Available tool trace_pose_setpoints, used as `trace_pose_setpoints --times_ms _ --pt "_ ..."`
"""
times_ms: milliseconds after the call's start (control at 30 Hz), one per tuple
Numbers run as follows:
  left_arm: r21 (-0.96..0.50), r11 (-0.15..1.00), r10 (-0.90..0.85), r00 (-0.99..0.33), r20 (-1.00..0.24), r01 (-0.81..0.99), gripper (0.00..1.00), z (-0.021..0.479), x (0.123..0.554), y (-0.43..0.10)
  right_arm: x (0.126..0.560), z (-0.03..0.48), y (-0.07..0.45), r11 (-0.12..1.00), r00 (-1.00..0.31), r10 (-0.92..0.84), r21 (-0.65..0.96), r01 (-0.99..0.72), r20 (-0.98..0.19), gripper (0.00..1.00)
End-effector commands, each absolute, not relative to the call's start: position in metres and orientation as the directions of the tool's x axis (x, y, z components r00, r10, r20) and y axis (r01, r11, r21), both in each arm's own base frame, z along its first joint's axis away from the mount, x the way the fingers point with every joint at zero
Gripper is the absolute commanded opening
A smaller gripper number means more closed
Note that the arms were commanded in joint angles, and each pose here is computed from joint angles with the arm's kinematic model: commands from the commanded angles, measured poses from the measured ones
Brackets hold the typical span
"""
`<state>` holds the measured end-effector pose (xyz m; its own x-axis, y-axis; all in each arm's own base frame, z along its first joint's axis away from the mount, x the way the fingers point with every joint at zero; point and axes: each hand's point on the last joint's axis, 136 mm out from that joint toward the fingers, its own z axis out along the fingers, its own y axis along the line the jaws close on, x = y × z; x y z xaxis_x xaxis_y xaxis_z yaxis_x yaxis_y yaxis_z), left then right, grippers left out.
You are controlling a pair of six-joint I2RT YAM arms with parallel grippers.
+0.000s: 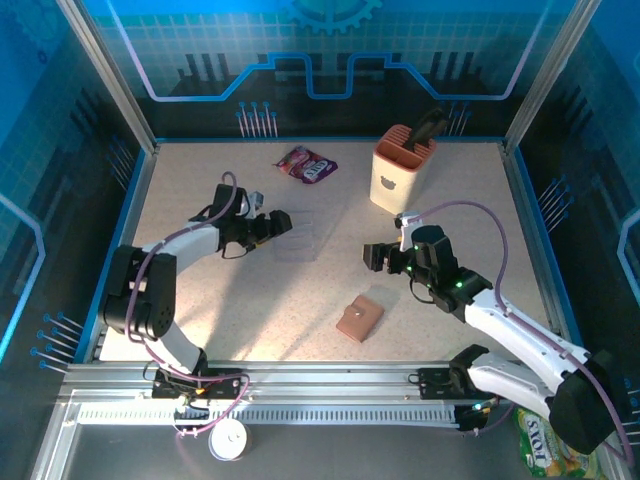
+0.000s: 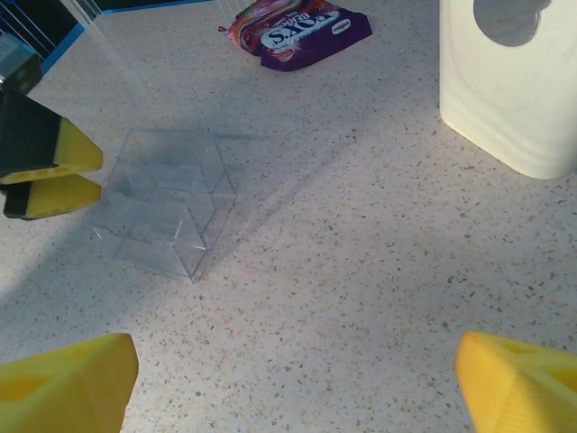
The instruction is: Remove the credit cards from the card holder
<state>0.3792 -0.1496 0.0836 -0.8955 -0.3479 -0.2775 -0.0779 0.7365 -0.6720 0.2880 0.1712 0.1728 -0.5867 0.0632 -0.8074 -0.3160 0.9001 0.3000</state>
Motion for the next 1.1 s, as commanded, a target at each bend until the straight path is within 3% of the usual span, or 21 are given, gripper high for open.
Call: trace_pose_setpoints --times_ms 0,1067 --pt "-0.694 0.713 -0.375 -0.891 -0.256 -0.101 0.89 0.085 0.387 -0.158 0.284 0.170 0.183 0.875 -0.607 0.083 0.349 -0.335 -0.791 0.92" --pt "-0.685 0.728 -0.228 -0.941 -0.252 0.007 0.90 0.079 0.419 -0.251 0.272 0.144 0.176 0.878 -0.634 0.090 0.362 -0.314 -0.768 0.94"
